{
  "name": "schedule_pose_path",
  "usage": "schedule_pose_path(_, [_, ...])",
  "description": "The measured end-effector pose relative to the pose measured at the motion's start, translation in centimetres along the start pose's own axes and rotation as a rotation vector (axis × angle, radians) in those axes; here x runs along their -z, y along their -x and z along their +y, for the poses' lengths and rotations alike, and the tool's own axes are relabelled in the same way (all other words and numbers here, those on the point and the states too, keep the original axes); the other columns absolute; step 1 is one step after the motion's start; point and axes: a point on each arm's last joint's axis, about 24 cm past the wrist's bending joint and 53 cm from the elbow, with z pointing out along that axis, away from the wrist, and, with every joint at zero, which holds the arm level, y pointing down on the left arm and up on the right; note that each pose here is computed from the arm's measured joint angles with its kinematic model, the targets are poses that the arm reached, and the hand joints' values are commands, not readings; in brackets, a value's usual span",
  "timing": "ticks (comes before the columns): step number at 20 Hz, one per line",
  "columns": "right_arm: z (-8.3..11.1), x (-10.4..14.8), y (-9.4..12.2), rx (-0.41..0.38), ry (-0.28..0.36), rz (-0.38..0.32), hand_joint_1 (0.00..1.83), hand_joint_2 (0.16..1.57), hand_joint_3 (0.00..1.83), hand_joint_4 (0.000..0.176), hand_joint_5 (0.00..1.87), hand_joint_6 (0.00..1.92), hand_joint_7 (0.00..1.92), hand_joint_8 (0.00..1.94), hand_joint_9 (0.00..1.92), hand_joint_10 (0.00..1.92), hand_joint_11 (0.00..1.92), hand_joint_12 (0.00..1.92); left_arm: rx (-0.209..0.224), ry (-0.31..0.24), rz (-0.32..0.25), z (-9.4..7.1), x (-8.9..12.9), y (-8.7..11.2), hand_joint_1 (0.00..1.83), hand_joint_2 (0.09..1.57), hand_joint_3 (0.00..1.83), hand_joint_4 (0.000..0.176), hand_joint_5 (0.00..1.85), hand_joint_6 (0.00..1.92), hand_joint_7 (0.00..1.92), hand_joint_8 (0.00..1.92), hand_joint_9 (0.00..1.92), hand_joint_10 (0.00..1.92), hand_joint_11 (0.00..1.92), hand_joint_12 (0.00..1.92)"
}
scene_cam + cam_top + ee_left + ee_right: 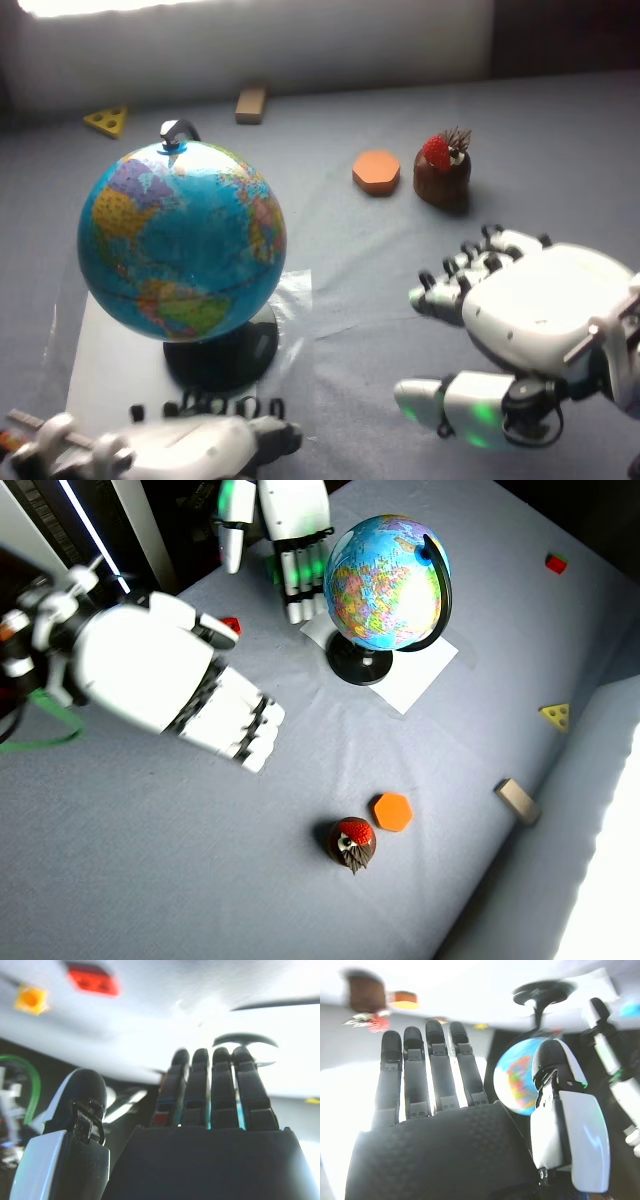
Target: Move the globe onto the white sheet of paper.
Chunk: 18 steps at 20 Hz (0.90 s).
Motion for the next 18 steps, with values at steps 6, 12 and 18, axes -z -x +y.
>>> schedule_pose_path(6, [-0.8, 0.4, 0.5, -0.009, -0.017, -0.019, 0.00, 1.22, 0.00, 0.000, 0.79, 0.28, 0.97, 0.11, 0.59, 0.88, 0.20, 1.60, -0.009, 0.014, -0.006, -2.2, 0.1, 0.2, 0.00, 1.28, 0.00, 0.000, 0.59, 0.04, 0.62, 0.01, 0.52, 0.05, 0.00, 1.28])
schedule_pose_path(12, [0.3, 1.0, 0.6, -0.004, 0.019, -0.021, 0.93, 0.97, 0.83, 0.000, 0.69, 1.77, 1.14, 1.71, 1.17, 1.91, 1.14, 1.92, 0.005, 0.029, -0.046, -2.2, 0.4, 1.5, 0.63, 1.39, 0.00, 0.000, 0.92, 1.63, 0.96, 1.79, 1.05, 1.90, 0.95, 1.92])
schedule_pose_path(18, [0.0, 1.0, 0.9, -0.006, 0.009, -0.029, 0.98, 0.82, 1.12, 0.000, 0.75, 1.85, 1.17, 1.82, 1.21, 1.92, 1.24, 1.92, -0.006, 0.040, -0.059, -2.7, 0.7, 2.4, 0.78, 1.41, 0.00, 0.000, 0.94, 1.88, 1.03, 1.92, 1.16, 1.92, 1.10, 1.92])
